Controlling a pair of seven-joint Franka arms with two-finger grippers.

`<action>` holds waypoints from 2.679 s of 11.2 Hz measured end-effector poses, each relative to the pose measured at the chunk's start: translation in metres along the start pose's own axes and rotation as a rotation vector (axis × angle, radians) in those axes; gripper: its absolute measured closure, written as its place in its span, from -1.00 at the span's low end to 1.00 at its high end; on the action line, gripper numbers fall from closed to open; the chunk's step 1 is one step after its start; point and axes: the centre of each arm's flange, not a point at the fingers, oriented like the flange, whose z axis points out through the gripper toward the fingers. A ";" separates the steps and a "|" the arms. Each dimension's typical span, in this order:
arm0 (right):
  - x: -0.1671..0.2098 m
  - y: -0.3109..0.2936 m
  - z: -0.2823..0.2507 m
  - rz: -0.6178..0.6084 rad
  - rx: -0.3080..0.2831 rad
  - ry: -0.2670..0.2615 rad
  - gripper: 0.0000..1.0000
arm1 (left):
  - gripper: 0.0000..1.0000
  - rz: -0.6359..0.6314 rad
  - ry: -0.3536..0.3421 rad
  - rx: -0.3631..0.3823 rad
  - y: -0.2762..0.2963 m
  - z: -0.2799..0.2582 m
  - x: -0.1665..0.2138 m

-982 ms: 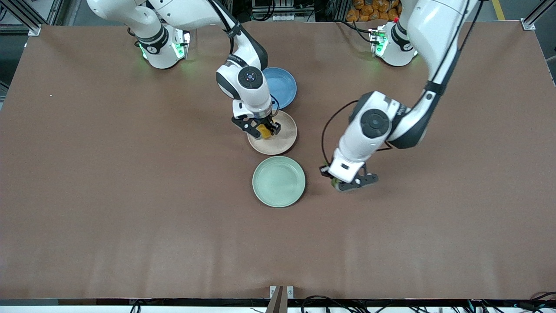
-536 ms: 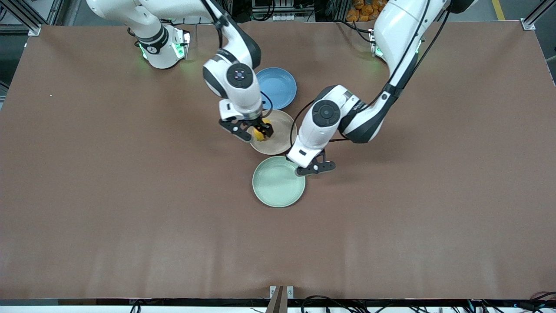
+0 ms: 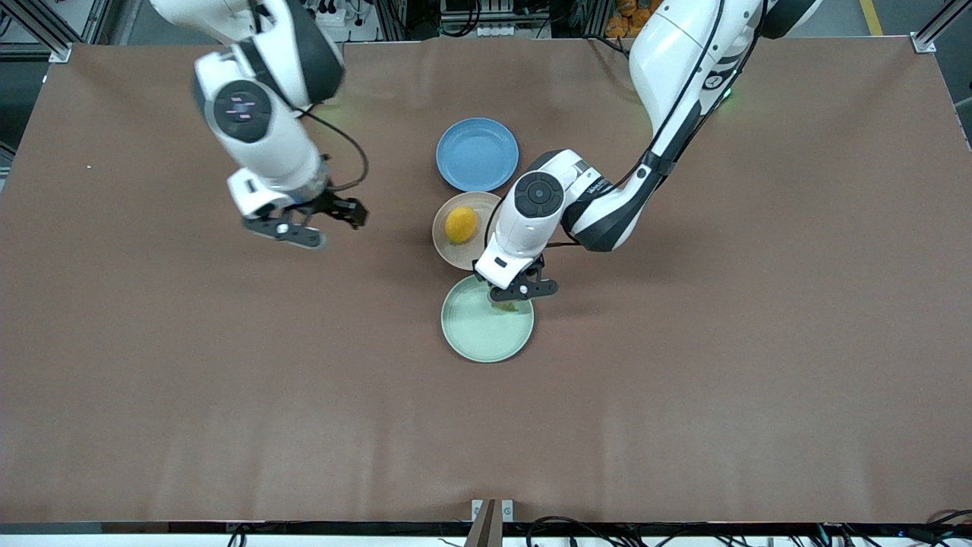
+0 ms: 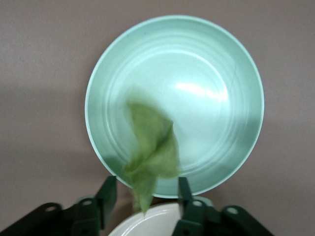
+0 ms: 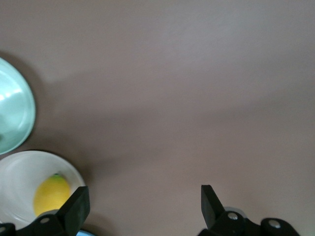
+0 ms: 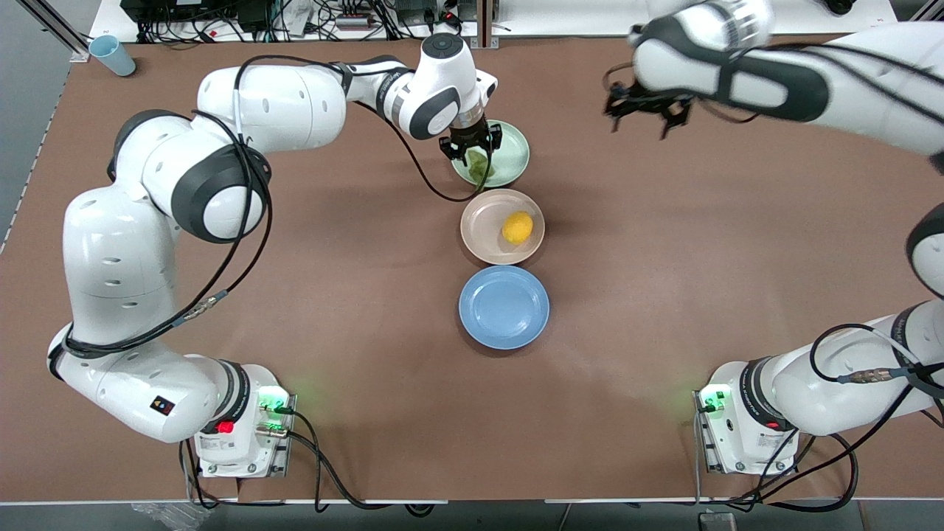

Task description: Place lemon and lettuce in plates

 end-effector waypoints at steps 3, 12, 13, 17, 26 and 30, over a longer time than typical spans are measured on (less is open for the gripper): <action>0.037 0.083 -0.052 -0.082 0.008 -0.038 -1.00 | -0.89 -0.054 0.040 -0.007 -0.021 -0.020 0.039; 0.086 0.252 -0.181 -0.197 0.077 0.021 -1.00 | -1.00 -0.155 0.040 0.110 -0.202 -0.141 0.172; 0.088 0.268 -0.189 -0.190 0.081 0.037 -1.00 | -1.00 -0.137 0.026 0.129 -0.214 -0.158 0.173; 0.092 0.310 -0.206 -0.197 0.081 0.082 -1.00 | -1.00 0.023 -0.078 0.213 -0.297 -0.225 0.179; 0.086 0.282 -0.226 -0.251 0.057 0.124 -1.00 | -1.00 0.201 0.021 0.237 -0.320 -0.379 0.108; 0.083 0.272 -0.228 -0.271 0.055 0.125 -1.00 | -1.00 0.203 0.088 0.206 -0.314 -0.423 0.085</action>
